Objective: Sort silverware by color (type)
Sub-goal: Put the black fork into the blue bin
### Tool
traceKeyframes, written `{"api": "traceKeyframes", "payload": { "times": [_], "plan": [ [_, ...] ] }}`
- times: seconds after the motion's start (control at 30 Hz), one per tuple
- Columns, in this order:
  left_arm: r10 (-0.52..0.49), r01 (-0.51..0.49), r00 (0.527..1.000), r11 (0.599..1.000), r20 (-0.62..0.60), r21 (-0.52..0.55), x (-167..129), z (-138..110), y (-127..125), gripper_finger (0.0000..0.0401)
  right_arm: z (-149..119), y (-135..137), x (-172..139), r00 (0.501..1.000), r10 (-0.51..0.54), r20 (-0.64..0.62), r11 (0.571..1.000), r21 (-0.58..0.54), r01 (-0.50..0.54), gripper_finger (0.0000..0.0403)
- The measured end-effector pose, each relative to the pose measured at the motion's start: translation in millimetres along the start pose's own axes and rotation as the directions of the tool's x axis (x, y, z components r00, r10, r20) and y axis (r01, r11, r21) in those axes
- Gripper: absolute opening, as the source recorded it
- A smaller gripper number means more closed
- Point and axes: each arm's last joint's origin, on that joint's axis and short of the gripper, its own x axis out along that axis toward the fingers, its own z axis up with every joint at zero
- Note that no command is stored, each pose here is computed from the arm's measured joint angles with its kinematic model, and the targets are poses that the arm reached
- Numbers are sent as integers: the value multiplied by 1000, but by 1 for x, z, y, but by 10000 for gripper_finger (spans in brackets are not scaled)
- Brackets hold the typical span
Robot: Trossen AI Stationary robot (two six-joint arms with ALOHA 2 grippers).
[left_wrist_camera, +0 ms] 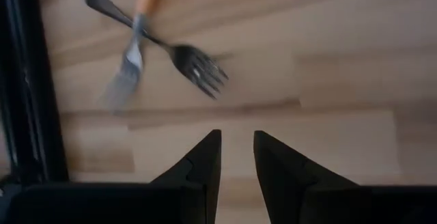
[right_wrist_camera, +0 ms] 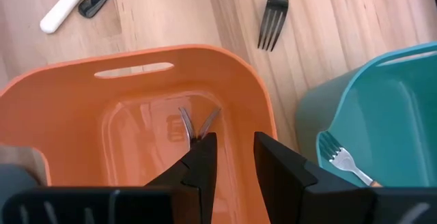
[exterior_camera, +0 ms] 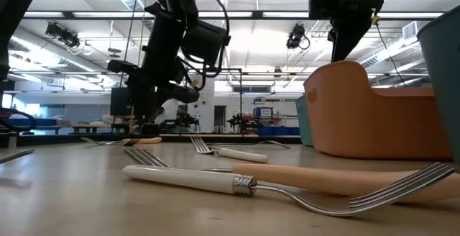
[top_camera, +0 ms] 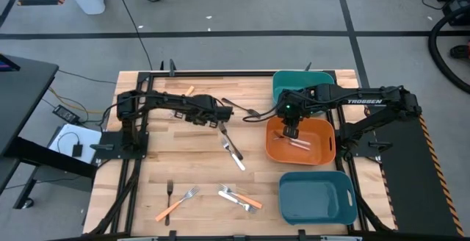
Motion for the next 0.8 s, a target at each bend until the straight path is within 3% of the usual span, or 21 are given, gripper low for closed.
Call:
{"api": "traceKeyframes", "payload": {
  "times": [0.33,0.57,0.8],
  "plan": [
    [69,-68,998,994,-8,82,18,19,4,95,0,0,0,1000,0,-2,1000,27,0,105],
    [120,-115,992,983,-31,144,33,14,-4,95,0,0,0,1000,-1,-5,1000,26,1,104],
    [101,-93,994,985,-49,147,34,12,-8,95,0,0,0,1000,0,-3,1000,20,0,104]
  ]
}}
